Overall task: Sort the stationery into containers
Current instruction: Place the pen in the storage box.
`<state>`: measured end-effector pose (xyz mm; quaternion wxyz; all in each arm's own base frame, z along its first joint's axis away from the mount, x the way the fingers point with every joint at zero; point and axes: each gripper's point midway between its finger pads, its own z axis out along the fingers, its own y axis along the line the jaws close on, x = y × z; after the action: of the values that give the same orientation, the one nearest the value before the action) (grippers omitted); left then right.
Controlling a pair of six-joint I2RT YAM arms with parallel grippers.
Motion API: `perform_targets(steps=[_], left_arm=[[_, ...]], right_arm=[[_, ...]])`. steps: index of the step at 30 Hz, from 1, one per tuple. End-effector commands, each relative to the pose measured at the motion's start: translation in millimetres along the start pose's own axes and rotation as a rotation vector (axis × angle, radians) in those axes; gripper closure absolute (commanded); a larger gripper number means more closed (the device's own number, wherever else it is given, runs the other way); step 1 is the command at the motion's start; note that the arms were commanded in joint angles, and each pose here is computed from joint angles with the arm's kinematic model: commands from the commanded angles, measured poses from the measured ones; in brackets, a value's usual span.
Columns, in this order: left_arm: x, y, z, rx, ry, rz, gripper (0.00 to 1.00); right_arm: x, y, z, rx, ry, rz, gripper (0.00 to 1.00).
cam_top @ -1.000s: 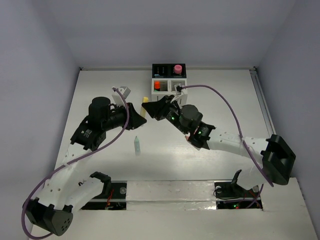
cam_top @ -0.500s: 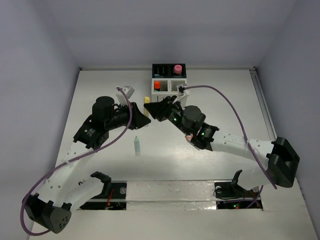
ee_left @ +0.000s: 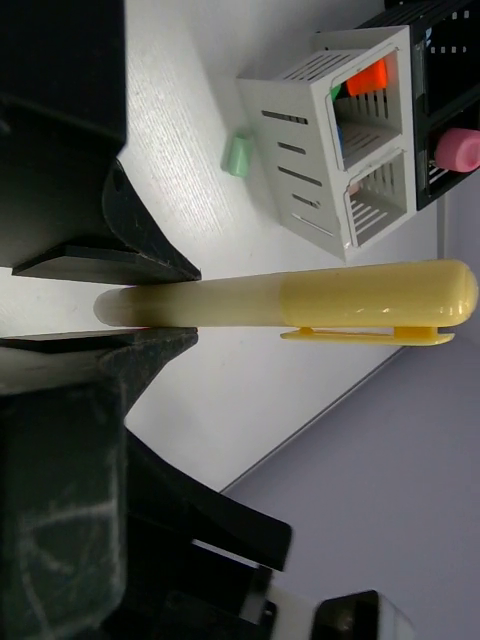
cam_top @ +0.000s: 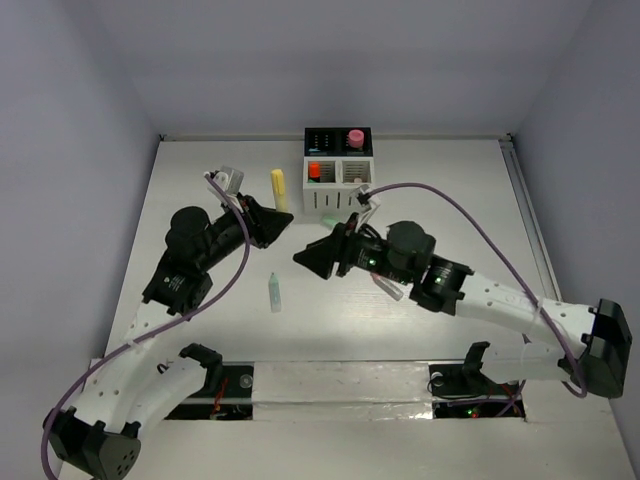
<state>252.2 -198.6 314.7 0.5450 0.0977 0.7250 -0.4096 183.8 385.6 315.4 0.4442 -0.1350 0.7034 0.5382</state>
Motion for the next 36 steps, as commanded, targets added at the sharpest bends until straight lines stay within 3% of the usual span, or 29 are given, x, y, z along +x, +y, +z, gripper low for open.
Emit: perform_targets(steps=[1, 6, 13, 17, 20, 31, 36], left_arm=[[-12.0, -13.5, -5.0, 0.07, -0.088, 0.025, 1.0], [-0.6, -34.3, -11.0, 0.206, -0.069, 0.024, 1.0], [11.4, -75.6, -22.4, 0.475, -0.003, 0.016, 1.0], [16.3, -83.1, -25.9, 0.533, 0.023, 0.005, 1.0], [19.2, -83.9, -26.1, 0.547, 0.033, -0.003, 1.0], [29.1, -84.1, -26.1, 0.579, 0.065, -0.029, 1.0], [30.8, -83.3, -25.4, 0.579, 0.071, -0.033, 1.0]], right_arm=[[-30.6, 13.0, -27.9, -0.124, -0.027, -0.051, 0.36], [-50.9, 8.7, -45.6, -0.23, 0.005, -0.136, 0.23], [-59.6, 19.0, -28.4, -0.404, 0.123, -0.23, 0.11], [-67.6, 29.0, -23.0, -0.464, 0.104, -0.268, 0.12], [-72.9, 32.8, -23.3, -0.476, 0.08, -0.288, 0.2], [-85.6, 32.1, -8.0, -0.467, 0.045, -0.294, 0.24], [-84.7, 33.4, -1.4, -0.497, 0.051, -0.271, 0.34]])
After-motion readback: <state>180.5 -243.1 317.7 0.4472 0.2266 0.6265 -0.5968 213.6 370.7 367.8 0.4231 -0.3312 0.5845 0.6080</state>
